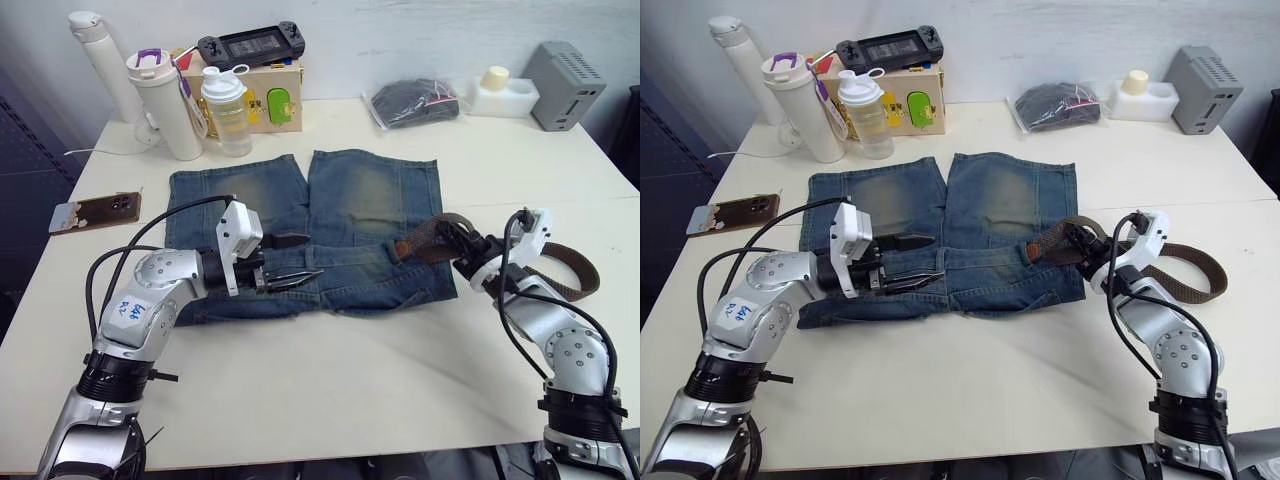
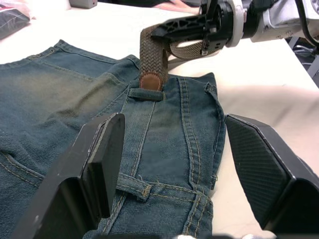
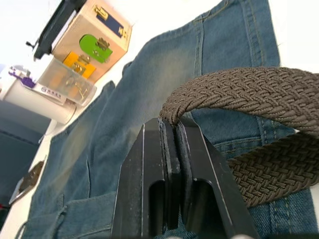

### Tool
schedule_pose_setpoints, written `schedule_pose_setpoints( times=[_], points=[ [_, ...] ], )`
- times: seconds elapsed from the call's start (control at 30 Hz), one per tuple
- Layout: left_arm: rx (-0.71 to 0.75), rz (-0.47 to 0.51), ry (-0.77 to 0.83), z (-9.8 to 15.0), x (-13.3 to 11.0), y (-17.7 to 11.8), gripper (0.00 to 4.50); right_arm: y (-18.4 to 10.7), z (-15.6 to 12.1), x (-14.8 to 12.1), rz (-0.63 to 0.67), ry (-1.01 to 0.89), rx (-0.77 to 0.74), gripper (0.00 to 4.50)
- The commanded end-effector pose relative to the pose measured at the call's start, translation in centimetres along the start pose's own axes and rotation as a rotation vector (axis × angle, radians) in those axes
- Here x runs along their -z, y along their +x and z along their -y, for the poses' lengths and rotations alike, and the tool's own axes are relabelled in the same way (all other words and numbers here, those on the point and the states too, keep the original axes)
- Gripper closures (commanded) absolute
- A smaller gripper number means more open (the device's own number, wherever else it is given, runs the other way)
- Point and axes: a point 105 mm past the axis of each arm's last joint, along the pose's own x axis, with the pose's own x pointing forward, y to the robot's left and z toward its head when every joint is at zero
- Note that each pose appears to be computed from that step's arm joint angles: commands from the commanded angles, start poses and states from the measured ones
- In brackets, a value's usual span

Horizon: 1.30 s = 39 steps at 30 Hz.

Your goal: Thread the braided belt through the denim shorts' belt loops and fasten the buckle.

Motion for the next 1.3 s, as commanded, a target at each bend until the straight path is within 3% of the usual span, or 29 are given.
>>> schedule_pose_setpoints(
  times=[0.03,0.47,0.6,0.77,1.3],
  points=[
    [0.004,0.016,0.090,-0.2,-1.4,0.4,0.98,0.5,-0.5,1.5,-0.060,-0.031,-0.018,4.50],
    [0.117,-0.113,0.430,-0.8,0.5,5.8,0.98,1.7,-0.6,4.4,-0.163,-0.011,0.027,4.50],
    [0.150,-0.185,0.610,-1.4,2.0,7.9,0.98,1.9,0.7,5.7,-0.227,0.096,0.118,4.50],
    [0.167,-0.241,0.736,-2.3,3.2,9.2,0.98,2.1,1.5,5.5,-0.230,0.221,0.163,4.50],
    [0.156,-0.252,0.847,-3.7,3.2,11.3,0.98,2.1,0.4,6.3,-0.238,0.289,0.148,4.50]
  ],
)
